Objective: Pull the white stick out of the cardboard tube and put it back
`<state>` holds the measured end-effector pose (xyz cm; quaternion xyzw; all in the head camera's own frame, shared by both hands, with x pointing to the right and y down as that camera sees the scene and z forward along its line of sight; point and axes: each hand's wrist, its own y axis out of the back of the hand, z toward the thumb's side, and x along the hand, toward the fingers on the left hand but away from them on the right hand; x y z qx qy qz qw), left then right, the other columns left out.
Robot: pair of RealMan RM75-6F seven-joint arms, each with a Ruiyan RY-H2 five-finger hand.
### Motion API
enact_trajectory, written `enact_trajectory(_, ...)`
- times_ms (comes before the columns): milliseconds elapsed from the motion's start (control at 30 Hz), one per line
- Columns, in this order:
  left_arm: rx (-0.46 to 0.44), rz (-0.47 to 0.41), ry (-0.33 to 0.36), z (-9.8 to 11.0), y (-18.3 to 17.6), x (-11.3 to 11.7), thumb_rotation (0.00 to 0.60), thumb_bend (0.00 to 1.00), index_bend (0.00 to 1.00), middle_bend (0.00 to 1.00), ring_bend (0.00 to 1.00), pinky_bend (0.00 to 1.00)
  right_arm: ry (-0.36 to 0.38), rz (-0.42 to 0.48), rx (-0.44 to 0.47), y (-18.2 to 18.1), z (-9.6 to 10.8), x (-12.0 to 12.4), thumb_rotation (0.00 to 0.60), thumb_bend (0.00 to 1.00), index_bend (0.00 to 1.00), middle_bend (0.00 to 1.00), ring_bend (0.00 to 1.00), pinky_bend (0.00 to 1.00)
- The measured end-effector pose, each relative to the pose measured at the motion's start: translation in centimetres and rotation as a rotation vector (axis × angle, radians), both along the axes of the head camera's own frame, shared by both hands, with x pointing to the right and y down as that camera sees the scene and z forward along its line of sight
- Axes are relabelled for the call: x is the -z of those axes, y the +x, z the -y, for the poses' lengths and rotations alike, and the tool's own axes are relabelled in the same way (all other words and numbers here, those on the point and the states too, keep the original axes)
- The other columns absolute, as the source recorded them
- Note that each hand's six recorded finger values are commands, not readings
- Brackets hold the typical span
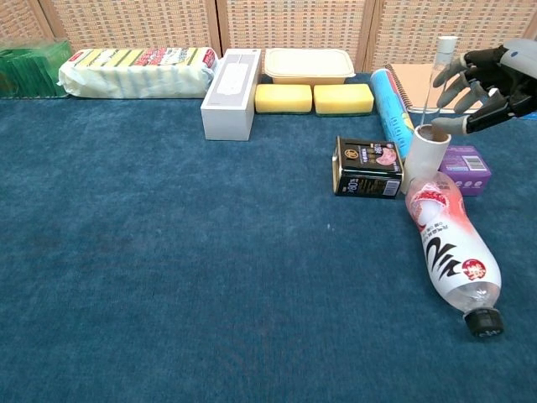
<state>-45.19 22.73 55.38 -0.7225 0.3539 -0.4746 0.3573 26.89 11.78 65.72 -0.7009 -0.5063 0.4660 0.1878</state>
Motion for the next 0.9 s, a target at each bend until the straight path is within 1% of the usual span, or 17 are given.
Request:
enact_trajectory(367,0.002,-0.003,0.001,0.0,-0.1,0.1,0.464,0.11,0.16,0.08,0.03,0.24,-0.001,-0.005,0.006,-1.3,-0.1,-0.6,0.541,0.31,0.31,0.39,0.39,0.44)
enact_trajectory(600,0.007,-0.002,0.002,0.1,-0.2,0.1,0.459,0.11,0.16,0.08,0.03,0.24,0.008,-0.015,0.01,-2.2,0.6,-0.8,0.541,0.3,0.31,0.39,0.39,0.44)
enact_trajectory(900,0.009,0.001,-0.003,0.2,-0.2,-0.1,0.457,0.11,0.16,0.08,0.03,0.24,0.027,-0.033,-0.002,-2.1,1.7,-0.5,0.539,0.3,0.32,0.39,0.39,0.44)
